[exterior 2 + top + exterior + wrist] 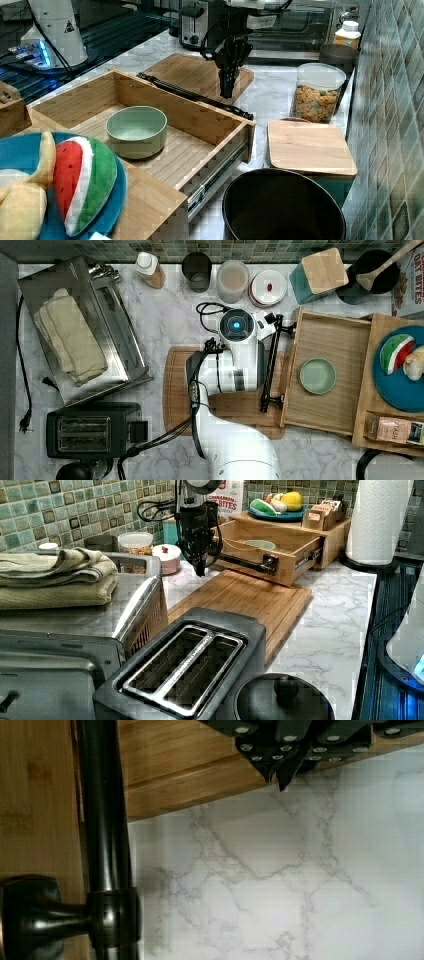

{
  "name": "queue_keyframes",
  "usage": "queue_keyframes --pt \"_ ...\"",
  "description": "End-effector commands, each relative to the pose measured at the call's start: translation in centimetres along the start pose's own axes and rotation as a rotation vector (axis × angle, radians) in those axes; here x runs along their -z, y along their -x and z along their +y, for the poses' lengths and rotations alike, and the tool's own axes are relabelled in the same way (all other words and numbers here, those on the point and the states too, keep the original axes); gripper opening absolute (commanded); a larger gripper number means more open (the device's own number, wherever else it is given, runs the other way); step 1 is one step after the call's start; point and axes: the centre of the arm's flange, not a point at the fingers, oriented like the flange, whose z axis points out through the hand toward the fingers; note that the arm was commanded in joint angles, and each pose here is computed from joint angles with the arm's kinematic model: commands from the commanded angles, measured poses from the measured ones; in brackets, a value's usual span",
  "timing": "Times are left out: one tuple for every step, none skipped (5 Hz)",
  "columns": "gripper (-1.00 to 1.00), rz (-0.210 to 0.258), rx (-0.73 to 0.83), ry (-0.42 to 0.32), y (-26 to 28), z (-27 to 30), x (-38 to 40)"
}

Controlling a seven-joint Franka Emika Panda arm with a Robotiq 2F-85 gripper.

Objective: Close the drawer.

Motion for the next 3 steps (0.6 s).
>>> queue_keyframes --pt "-1.0 0.021 -0.02 0.009 -0.3 10.5 1.1" --pt "-1.0 0.015 -0.026 0.026 -0.1 13.3 1.7" --pt "-1.0 0.085 -0.004 0.024 0.4 16.7 1.8"
